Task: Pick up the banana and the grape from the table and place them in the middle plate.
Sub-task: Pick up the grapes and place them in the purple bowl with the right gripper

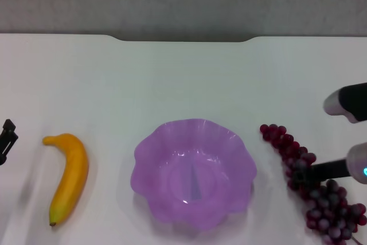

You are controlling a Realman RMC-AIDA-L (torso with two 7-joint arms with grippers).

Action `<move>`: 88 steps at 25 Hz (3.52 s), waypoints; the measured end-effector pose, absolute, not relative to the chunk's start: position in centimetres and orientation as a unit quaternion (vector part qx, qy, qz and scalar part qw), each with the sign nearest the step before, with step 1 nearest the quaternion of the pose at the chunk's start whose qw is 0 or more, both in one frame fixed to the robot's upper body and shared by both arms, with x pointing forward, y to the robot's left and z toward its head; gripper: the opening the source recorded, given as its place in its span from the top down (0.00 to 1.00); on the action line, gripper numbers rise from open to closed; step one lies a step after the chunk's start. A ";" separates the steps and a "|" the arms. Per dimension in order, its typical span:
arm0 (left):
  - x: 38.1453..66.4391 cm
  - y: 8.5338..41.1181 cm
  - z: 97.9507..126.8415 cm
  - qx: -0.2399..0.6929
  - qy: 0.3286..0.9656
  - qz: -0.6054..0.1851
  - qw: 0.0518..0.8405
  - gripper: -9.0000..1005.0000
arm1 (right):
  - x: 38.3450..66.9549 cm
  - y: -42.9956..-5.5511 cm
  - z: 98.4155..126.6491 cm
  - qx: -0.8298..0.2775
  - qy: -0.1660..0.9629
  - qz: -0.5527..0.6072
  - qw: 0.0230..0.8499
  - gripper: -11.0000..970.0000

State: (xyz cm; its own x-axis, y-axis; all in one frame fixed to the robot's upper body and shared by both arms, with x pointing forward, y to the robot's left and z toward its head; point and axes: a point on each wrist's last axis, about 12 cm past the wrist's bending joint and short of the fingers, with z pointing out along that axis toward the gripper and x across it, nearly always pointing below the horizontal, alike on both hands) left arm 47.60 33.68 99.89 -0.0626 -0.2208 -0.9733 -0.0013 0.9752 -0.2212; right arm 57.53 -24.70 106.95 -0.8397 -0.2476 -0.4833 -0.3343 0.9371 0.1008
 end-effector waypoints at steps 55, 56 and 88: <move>49.1 32.5 100.2 -0.057 0.727 -0.093 0.677 0.10 | 57.2 -5.7 115.5 -0.445 0.786 0.185 0.387 0.60; 49.0 32.5 100.1 -0.057 0.729 -0.092 0.676 0.10 | 57.1 -5.8 115.5 -0.445 0.785 0.184 0.390 0.60; 49.0 32.7 100.0 -0.060 0.731 -0.086 0.674 0.10 | 54.2 -9.9 111.1 -0.413 0.811 0.158 0.382 0.61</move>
